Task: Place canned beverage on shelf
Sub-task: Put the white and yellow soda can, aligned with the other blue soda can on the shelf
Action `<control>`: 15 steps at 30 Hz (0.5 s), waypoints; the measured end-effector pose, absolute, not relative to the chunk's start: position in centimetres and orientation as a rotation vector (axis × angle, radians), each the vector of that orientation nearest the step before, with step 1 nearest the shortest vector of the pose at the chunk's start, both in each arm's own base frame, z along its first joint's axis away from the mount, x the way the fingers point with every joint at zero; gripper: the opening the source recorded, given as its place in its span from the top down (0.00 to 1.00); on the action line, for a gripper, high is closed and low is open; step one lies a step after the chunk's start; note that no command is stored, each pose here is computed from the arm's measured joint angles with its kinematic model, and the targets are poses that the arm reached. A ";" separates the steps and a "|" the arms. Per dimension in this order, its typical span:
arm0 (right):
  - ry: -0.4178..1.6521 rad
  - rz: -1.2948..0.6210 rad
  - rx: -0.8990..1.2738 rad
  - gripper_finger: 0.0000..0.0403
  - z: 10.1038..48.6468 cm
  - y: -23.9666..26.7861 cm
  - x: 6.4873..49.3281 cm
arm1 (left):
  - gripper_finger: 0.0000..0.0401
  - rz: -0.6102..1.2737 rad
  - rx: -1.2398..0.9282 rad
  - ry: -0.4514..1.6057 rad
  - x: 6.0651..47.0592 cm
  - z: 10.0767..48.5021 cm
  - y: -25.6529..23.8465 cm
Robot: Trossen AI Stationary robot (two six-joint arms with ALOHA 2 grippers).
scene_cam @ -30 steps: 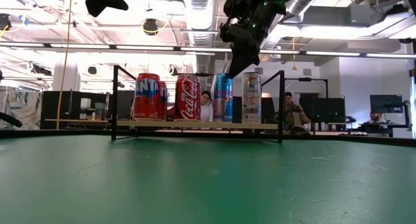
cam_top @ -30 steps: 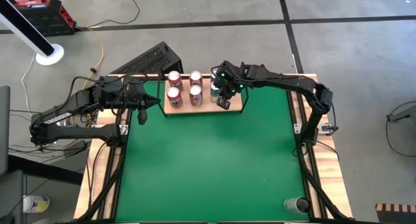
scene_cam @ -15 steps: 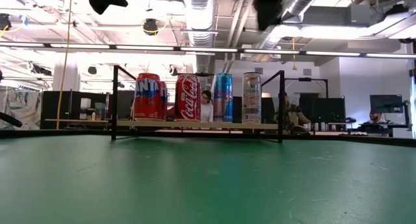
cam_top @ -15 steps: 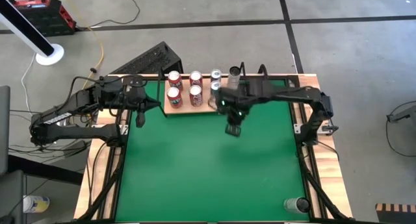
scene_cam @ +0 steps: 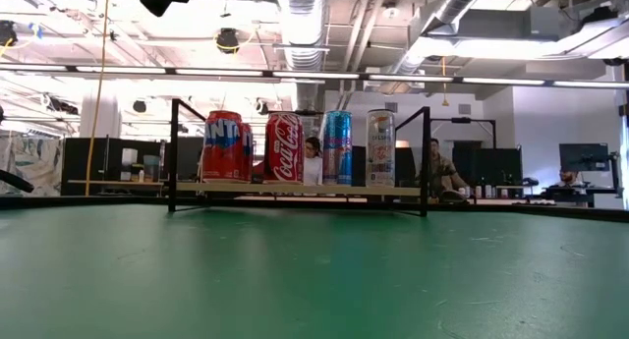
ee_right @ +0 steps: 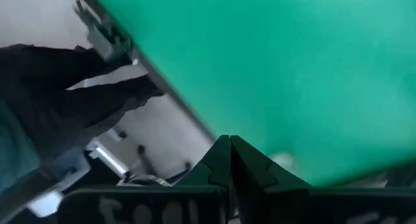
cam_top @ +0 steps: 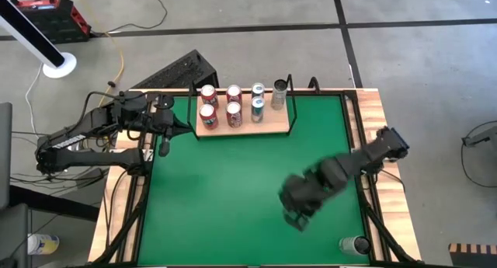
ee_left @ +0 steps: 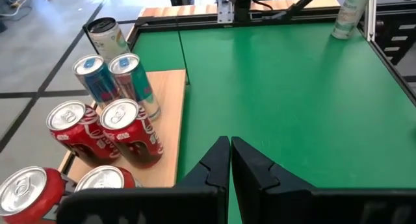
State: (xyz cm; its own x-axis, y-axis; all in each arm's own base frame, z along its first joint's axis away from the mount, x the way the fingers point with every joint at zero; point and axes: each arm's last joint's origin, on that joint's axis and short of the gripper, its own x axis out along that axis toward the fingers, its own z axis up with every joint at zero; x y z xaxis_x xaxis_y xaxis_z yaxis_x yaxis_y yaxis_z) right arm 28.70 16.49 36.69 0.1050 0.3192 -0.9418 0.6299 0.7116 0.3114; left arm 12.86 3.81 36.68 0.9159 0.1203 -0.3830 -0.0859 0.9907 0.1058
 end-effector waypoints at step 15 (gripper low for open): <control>1.565 -0.508 0.971 0.92 37.2 24.3 21.2 | 1.00 0.106 -0.049 0.356 15.5 36.7 4.6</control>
